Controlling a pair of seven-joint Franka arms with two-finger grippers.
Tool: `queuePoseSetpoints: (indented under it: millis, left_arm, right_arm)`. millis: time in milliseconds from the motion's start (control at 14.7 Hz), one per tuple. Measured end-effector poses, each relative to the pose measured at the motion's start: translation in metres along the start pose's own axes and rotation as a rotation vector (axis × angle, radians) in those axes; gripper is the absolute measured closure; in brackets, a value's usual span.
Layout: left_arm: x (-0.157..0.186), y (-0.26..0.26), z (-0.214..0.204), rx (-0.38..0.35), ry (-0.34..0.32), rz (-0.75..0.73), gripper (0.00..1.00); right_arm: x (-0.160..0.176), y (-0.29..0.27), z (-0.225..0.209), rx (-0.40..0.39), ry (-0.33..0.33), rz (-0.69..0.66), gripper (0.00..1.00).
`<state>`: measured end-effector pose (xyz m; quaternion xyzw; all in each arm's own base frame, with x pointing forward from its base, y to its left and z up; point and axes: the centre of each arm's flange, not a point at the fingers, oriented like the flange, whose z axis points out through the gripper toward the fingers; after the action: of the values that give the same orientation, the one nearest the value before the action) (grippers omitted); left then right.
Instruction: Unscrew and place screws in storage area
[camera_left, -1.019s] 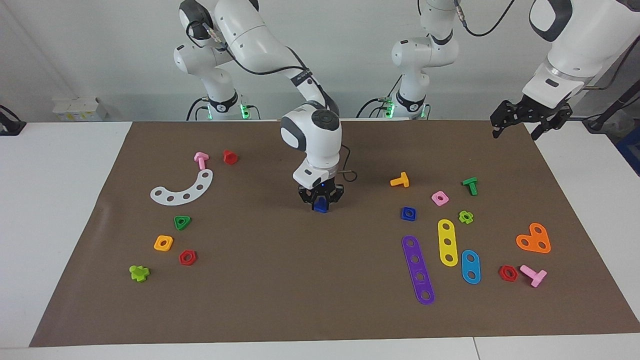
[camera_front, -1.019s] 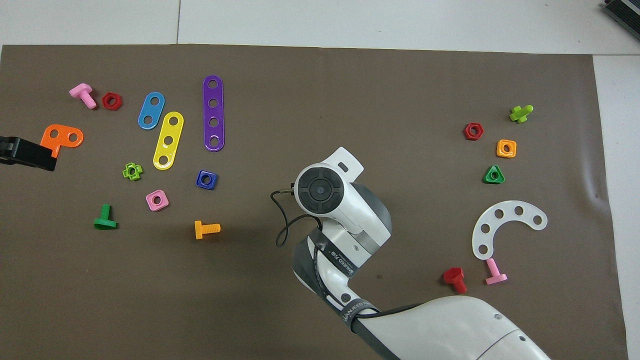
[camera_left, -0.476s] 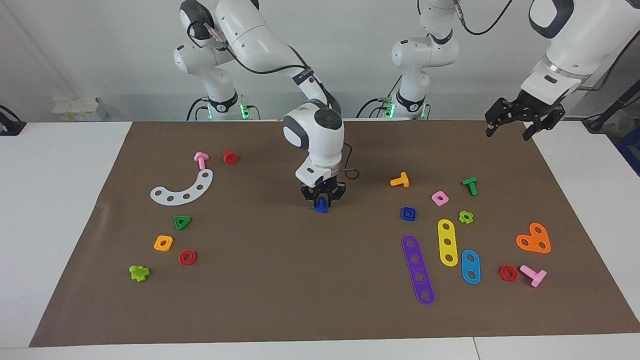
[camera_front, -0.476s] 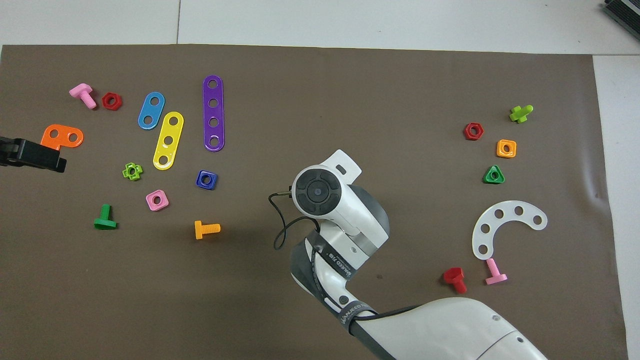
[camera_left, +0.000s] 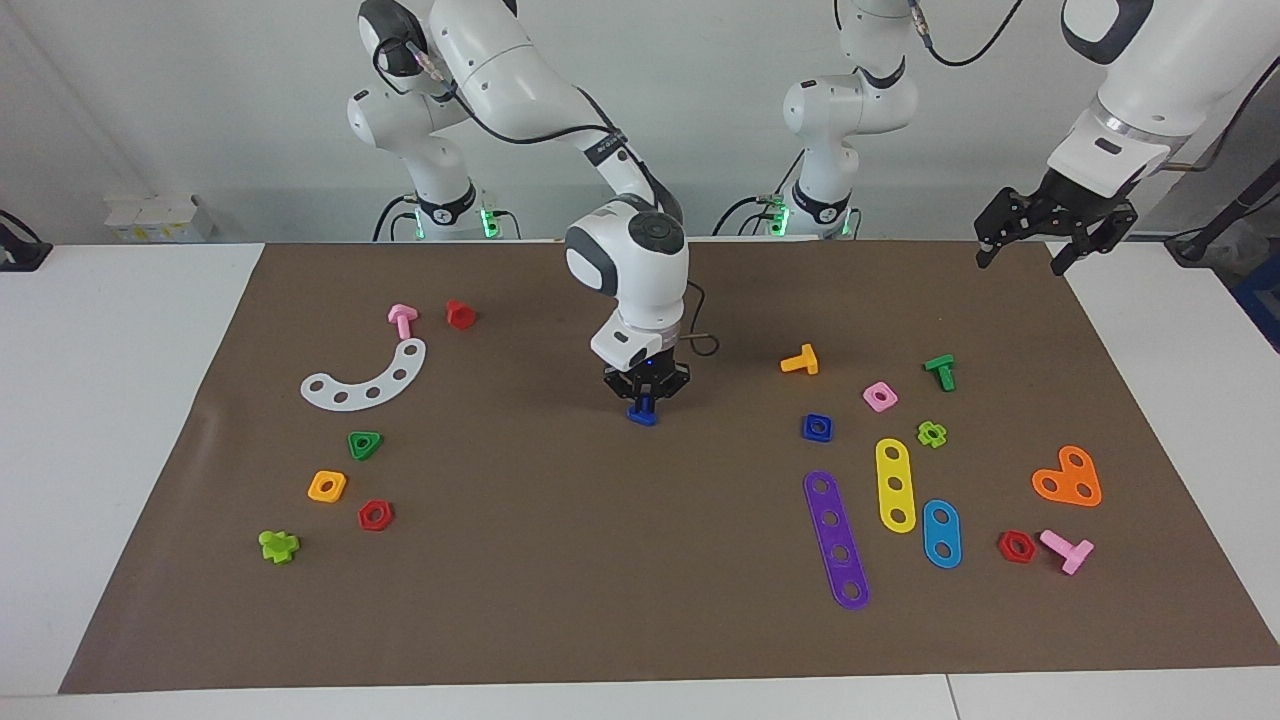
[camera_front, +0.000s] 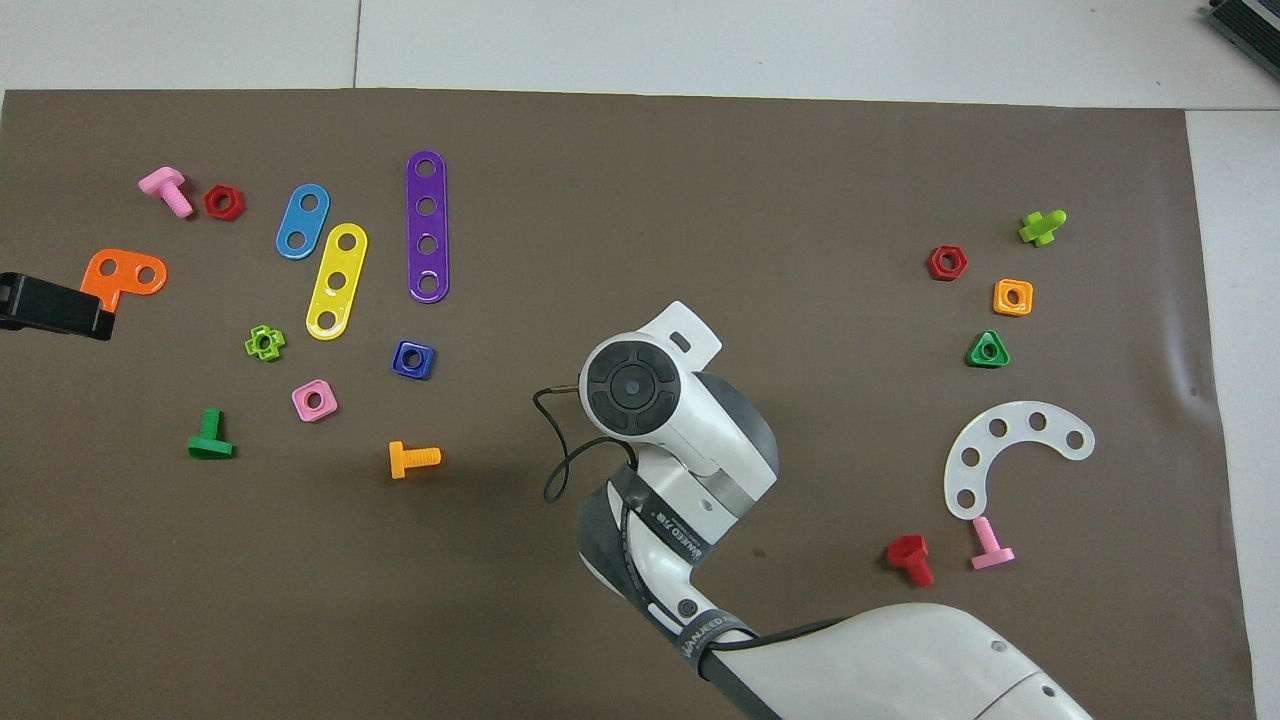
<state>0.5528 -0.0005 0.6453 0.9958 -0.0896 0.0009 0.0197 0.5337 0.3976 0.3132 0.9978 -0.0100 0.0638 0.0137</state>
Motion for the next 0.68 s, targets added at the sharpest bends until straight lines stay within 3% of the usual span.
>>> queuePoseSetpoints:
  millis: [272, 680]
  left_arm:
    - [0.01, -0.003, -0.008, -0.001, -0.003, -0.002, 0.0]
    - [0.034, -0.009, 0.006, -0.007, -0.032, -0.003, 0.0]
  right_arm:
    - [0.011, 0.022, -0.017, -0.002, 0.013, 0.037, 0.81]
    - [0.053, 0.165, -0.055, -0.034, 0.034, 0.173, 0.81]
